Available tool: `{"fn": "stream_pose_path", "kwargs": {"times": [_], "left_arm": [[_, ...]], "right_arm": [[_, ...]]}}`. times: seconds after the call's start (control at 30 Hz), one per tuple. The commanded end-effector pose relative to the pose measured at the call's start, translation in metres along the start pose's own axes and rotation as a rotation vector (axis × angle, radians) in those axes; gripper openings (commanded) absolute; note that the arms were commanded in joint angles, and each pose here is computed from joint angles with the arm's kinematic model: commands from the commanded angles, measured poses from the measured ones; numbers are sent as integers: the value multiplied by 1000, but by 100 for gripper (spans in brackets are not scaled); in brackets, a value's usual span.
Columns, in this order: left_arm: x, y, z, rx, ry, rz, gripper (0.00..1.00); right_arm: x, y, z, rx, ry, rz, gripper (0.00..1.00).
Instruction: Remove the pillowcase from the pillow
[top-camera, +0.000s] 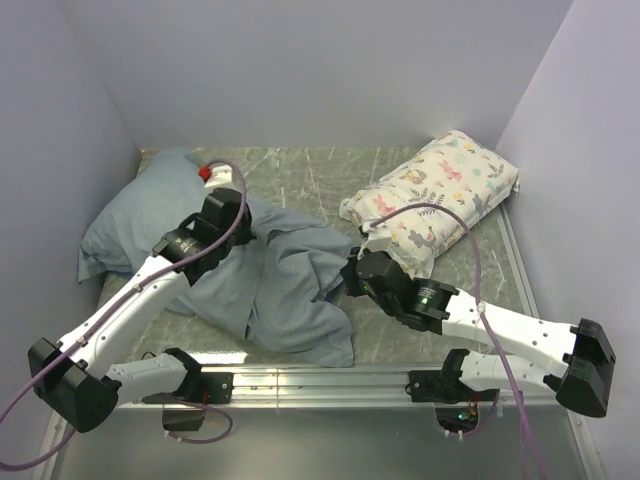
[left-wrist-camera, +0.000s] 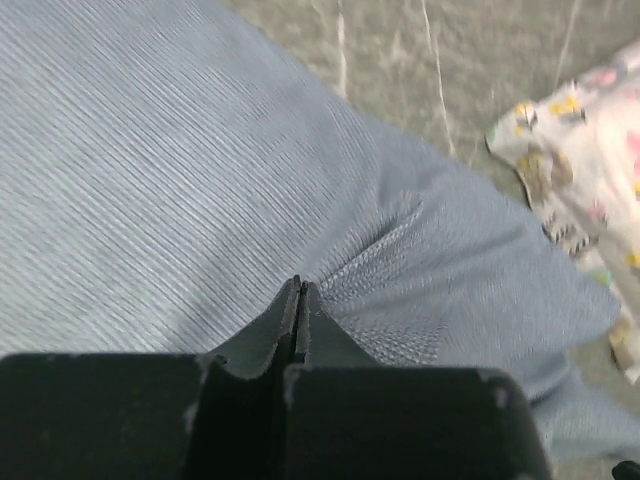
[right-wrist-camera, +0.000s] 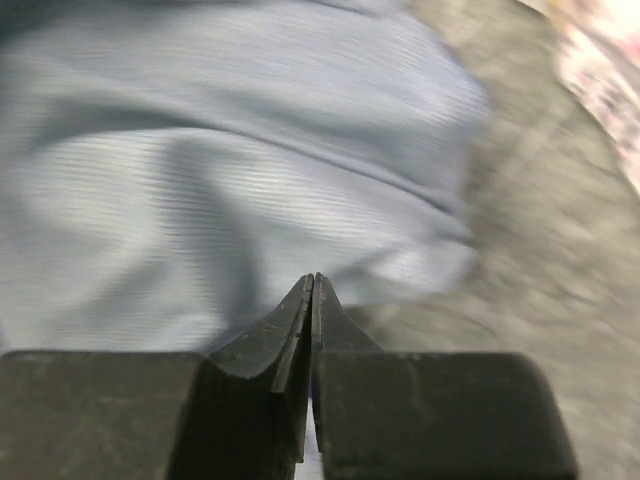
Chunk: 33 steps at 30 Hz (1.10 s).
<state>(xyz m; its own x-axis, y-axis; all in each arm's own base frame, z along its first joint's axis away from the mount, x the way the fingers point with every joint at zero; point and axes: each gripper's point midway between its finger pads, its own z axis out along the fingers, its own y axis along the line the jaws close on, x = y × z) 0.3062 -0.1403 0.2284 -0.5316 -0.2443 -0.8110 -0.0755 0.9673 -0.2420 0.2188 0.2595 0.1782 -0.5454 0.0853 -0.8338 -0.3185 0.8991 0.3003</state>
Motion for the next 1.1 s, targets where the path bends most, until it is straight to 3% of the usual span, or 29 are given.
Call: {"fn": "stream_pose_path", "kwargs": {"times": [0.0,0.03,0.07,0.2,0.3,0.43,0.53,0.57,0.6,0.67,0.73,0.9,1.0,1.07], "left_arm": [[-44,15,-9,-48,-105,-48,1],[-48,18,-7,-55,-110,-57,0],[-50,18,-7,-51,-110,-58,0],[-43,26,1,-90,-87,-36,1],[-46,40,6,-106,-91,-73,0],[-49,29,2,-22,-78,-89,0],[-50,17,-10,69,-85,-95,33],[-47,11,-14,113,-77,-93,59],[-49,7,-22,149,-87,-92,69],[-43,1,-29,197,-67,-81,82],[-38,-1,-32,215,-50,-73,87],[-6,-19,-31,301,46,-20,86],[13,-22,-19,269,97,0,77],[20,-22,-12,251,119,2,64]], "right_arm": [[10,-36,3,82,11,50,6],[13,-30,2,42,27,48,9],[6,-24,1,13,6,54,20],[-25,13,-8,-85,-35,44,47],[-38,39,-8,-128,-41,9,57],[-45,64,1,-144,-35,-39,65],[-45,81,12,-151,-26,-77,67],[-46,85,15,-151,-25,-83,67],[-46,92,21,-155,-21,-93,67],[-48,102,27,-162,-20,-105,66],[-48,108,30,-169,-17,-118,66],[-42,124,40,-173,1,-151,66],[-37,125,46,-153,14,-160,66],[-36,124,49,-141,16,-163,64]]}}
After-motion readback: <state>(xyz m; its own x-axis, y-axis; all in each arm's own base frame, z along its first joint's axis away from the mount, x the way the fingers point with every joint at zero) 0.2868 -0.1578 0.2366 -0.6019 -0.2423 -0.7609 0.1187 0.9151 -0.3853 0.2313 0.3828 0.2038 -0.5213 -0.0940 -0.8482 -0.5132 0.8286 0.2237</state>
